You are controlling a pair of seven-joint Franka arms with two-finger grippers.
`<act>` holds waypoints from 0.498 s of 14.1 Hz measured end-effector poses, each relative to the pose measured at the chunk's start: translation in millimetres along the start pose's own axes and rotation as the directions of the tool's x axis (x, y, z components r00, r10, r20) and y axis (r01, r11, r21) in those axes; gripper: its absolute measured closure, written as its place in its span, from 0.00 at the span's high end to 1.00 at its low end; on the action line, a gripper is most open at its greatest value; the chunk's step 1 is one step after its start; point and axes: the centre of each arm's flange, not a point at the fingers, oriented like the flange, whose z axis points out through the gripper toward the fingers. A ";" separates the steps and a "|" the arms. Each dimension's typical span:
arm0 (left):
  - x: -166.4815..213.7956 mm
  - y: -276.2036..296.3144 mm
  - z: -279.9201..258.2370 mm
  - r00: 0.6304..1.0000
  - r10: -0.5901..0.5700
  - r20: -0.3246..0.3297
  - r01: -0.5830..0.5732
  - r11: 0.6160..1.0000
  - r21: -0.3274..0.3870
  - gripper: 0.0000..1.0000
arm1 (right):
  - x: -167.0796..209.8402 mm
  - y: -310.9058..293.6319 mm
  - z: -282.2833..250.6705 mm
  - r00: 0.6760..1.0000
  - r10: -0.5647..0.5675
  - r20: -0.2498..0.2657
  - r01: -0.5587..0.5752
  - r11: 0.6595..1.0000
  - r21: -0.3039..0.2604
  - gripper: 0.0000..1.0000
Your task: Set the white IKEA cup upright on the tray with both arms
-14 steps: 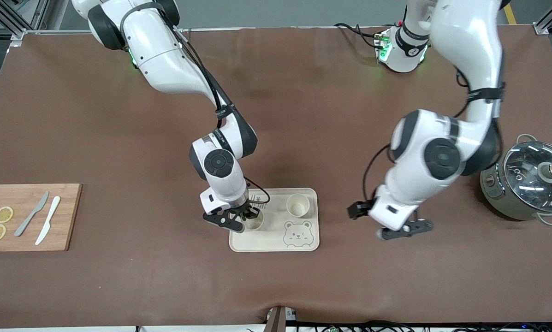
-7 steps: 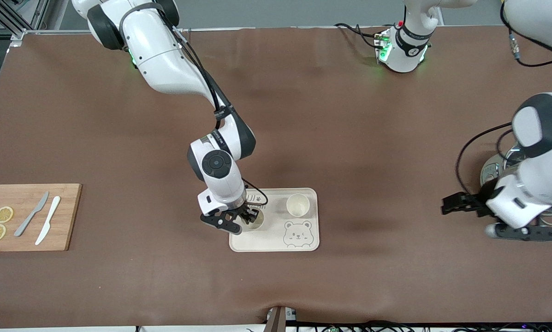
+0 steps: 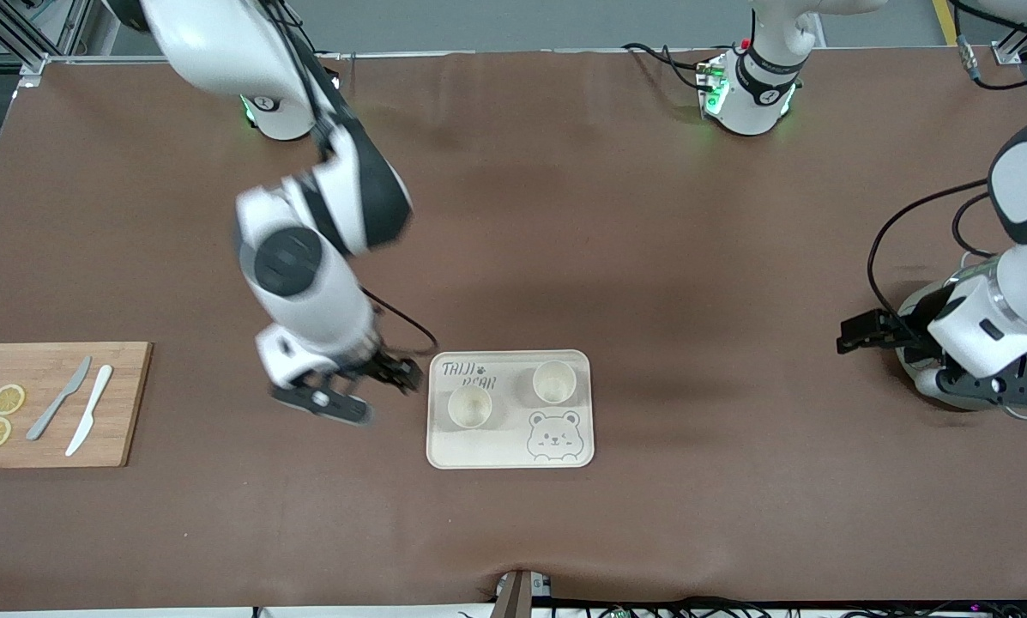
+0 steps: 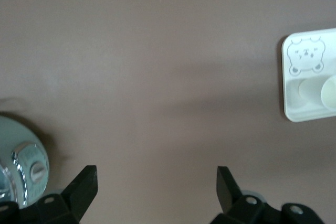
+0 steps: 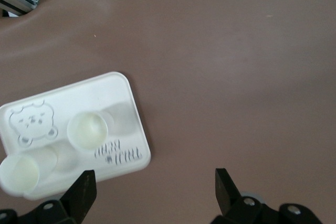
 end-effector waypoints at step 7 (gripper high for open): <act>-45.7 18.0 6.7 0.999 0.047 0.011 -0.047 0.998 0.050 1.00 | -14.8 245.1 -169.9 0.983 -0.169 0.074 0.166 0.985 0.041 1.00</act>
